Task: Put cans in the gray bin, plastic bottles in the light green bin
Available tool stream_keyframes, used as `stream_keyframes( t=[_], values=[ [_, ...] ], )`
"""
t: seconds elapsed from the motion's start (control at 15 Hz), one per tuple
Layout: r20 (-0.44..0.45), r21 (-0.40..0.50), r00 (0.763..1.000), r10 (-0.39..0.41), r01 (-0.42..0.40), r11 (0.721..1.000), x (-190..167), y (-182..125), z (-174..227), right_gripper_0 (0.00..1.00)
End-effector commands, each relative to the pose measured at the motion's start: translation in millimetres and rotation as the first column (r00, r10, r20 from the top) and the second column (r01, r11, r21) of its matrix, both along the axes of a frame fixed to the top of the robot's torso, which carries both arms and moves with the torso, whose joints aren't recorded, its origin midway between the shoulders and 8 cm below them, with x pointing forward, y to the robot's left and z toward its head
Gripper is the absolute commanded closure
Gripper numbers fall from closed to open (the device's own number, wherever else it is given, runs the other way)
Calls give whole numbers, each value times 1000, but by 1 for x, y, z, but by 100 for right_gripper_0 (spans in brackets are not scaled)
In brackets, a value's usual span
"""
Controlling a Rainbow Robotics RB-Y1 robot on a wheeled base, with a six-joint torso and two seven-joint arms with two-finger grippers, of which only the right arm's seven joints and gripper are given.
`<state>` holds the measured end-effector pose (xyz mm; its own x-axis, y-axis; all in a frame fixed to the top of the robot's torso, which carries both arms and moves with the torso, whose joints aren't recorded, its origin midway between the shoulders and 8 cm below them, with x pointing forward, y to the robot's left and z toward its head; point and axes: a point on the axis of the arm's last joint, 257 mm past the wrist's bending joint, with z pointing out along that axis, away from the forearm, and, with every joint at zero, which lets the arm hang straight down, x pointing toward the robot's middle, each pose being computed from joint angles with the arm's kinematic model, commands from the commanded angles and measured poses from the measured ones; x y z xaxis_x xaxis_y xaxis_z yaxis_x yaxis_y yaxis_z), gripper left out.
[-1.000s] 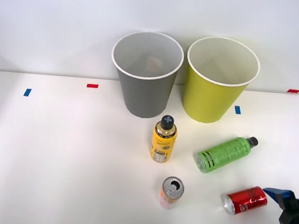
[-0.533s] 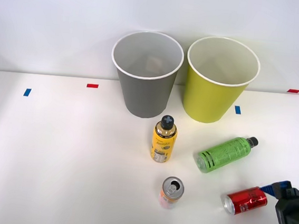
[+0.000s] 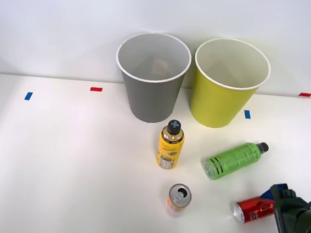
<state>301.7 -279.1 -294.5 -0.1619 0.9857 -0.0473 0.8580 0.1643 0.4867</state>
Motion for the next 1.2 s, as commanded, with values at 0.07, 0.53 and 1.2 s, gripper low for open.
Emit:
stream_keyframes(
  t=[0.07,0.53,1.2],
  values=[
    [1,21,1000,14,-14,1000,12,12,-1,0],
    [-11,3,1000,20,-20,1000,25,13,-10,0],
    [-38,-77,999,11,-14,997,38,10,-32,5]
  ],
)
